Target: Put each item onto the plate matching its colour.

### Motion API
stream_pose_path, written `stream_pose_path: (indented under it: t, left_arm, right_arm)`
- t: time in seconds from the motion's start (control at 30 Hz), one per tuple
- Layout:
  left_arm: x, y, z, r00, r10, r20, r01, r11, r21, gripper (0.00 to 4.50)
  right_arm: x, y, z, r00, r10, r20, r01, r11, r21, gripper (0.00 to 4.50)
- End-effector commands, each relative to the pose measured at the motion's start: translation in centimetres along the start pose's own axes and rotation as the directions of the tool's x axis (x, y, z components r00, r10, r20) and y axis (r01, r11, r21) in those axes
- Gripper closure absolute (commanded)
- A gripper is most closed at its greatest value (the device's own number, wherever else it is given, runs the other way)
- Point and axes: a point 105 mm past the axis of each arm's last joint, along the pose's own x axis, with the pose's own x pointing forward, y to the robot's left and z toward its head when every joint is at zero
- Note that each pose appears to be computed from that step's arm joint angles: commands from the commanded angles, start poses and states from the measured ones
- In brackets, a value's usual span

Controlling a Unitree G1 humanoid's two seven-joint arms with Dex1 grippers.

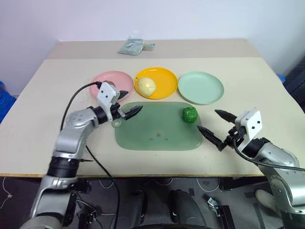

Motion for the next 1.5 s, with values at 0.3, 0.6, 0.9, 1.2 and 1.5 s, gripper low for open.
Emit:
stream_pose_path:
  t: [0.3,0.6,0.9,1.2,1.5]
  left_arm:
    - [-5.7,-3.1,3.0,0.913,-0.408,0.001,0.408,0.913,-0.004,0.02]
    - [-6.7,-4.7,3.6,0.868,-0.497,-0.019,0.496,0.868,-0.02,0.02]
    - [-7.0,-5.1,4.2,0.86,-0.51,-0.03,0.51,0.86,-0.014,0.02]
    - [-7.1,-5.5,4.3,0.867,-0.498,-0.03,0.498,0.867,-0.007,0.0]
    - [-6.8,-5.6,5.1,0.881,-0.472,-0.024,0.472,0.882,-0.004,0.0]
  right_arm:
    - [1.9,-0.6,-0.4,0.999,-0.014,-0.03,0.014,1.0,-0.009,0.0]
    - [4.6,-1.0,-1.7,0.999,0.024,-0.039,-0.023,0.999,0.039,0.0]
    - [6.7,-0.8,-2.1,0.998,0.051,-0.022,-0.05,0.997,0.055,0.0]
    - [8.6,-0.6,-3.3,0.998,0.062,-0.025,-0.06,0.997,0.057,0.25]
    - [8.9,-1.6,-2.6,1.0,0.01,0.018,-0.011,0.999,0.05,2.79]
